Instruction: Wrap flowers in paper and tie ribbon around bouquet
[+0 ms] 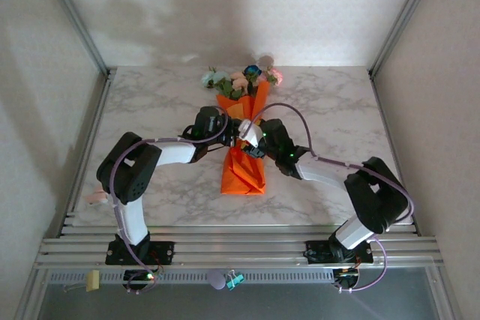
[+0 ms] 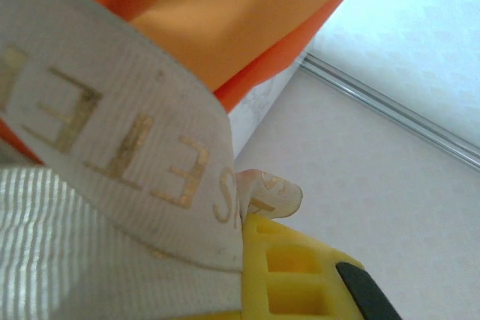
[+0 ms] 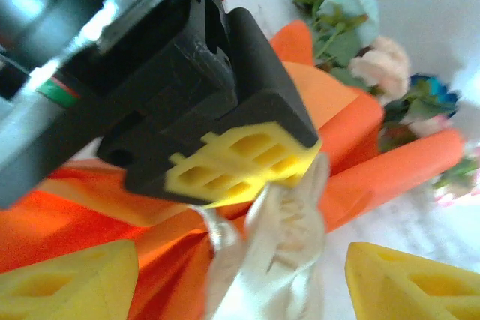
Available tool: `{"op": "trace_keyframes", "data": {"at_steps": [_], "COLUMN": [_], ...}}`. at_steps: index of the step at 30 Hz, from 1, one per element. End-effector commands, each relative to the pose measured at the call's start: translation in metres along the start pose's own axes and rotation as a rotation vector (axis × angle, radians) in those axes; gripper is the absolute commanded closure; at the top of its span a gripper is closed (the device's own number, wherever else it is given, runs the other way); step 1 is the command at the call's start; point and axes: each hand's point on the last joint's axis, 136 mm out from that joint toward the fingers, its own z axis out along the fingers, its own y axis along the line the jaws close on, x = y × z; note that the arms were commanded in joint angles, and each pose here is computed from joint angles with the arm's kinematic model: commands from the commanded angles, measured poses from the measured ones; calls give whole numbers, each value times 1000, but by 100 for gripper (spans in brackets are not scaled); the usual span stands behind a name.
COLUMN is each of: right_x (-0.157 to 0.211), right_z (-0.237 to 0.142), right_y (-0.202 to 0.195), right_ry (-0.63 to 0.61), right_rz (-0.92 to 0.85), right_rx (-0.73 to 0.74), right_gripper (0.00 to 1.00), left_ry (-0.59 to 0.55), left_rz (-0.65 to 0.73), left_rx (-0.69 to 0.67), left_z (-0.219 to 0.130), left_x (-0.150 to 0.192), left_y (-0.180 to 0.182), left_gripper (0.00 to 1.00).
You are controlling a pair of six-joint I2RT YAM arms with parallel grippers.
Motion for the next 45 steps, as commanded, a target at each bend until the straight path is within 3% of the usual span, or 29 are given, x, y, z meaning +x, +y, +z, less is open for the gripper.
{"op": "trace_keyframes", "data": {"at_steps": [1,10,15,21,29,37,45], "right_x": [-6,-10,-9,-6,-10,-15,-14], "right_z": [13,34,40,47,43,25,17], "right_y": [-24,-12,-7,-3,0,16,10], "right_ry": [25,17,42,67,74,67,75], "right_rz": [-214,-183,-181,-172,-110,116,261], "right_rx": [159,57,15,-11,-105,-339,-416], "right_gripper": [27,44,60,67,100,100,100], "left_ry": [23,26,33,41,48,37,-26], "left_rz": [22,19,11,18,25,47,100], "left_rx": [-3,-7,-8,-5,0,-10,-75], "left_z": [-7,-9,-8,-7,-11,-20,-37], "left_x": [13,14,14,17,20,23,20], "left_y": [-10,-14,-13,-19,-23,-26,-25], "left_gripper": [100,100,100,100,100,66,44]}}
